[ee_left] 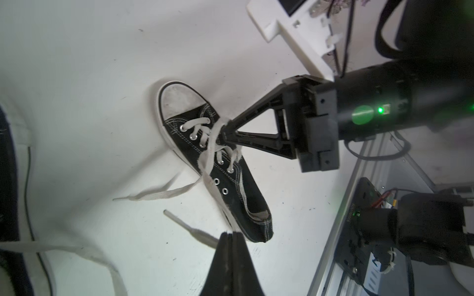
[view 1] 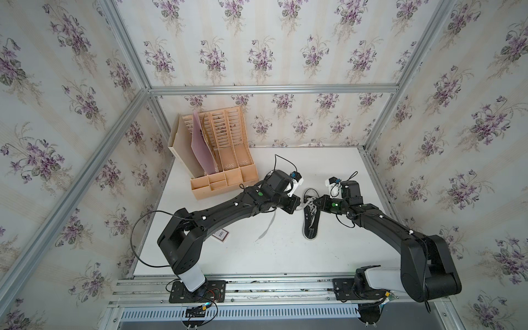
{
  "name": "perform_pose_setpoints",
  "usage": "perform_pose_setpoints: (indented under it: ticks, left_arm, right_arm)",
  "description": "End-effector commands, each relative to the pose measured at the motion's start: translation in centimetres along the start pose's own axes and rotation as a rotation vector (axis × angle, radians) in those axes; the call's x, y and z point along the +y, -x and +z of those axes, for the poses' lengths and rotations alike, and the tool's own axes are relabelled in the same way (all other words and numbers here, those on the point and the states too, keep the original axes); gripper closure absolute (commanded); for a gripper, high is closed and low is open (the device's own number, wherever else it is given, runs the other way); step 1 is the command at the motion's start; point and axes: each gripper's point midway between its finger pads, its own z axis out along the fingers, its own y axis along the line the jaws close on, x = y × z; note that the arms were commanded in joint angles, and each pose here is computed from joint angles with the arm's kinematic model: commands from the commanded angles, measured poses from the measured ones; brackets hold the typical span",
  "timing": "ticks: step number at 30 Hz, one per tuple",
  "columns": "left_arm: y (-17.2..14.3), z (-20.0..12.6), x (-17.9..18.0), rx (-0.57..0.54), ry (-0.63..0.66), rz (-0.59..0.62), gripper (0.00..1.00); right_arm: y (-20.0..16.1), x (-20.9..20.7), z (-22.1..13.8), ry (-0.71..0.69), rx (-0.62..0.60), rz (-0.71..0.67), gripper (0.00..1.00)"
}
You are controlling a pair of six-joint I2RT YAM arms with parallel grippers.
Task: Tie the shoes
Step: Wrap the shoelace around the shoelace.
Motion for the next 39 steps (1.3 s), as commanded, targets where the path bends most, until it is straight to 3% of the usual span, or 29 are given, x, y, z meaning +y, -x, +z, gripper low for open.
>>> perform_pose_setpoints:
  ticks: [1,8,15,17,25,33,39]
  left_arm:
    - [0.3,0.4,-3.2,-0.017,-0.141,0.1,1.0]
    - [-1.6,2.5,-7.8,0.051,-0.329,0.179,1.0]
    - [-3.2,5.7,-10.8,0.138,-0.426,0.252,1.0]
    - [-3.6,6.3,-10.8,0.152,-0.433,0.249,0.96]
    - [-3.2,5.0,-10.6,0.122,-0.401,0.266,0.54]
    - [-1.3,1.6,-8.0,0.029,-0.301,0.212,0.49]
    - [1.0,1.3,-3.2,-0.007,-0.239,0.045,0.45]
  right_arm:
    - [-0.2,0.1,0.0,0.003,0.014,0.022,1.0]
    - [-0.3,-0.2,0.0,-0.005,0.009,0.06,1.0]
    - [0.0,-0.3,0.1,-0.01,-0.003,0.067,1.0]
    - [0.0,-0.4,0.1,-0.014,-0.004,0.065,1.0]
    - [-0.2,-0.5,0.0,-0.02,-0.007,0.028,1.0]
    - [-1.1,-0.6,-0.4,-0.013,-0.003,-0.014,1.0]
    - [-2.0,-0.6,-0.9,-0.003,-0.007,-0.035,1.0]
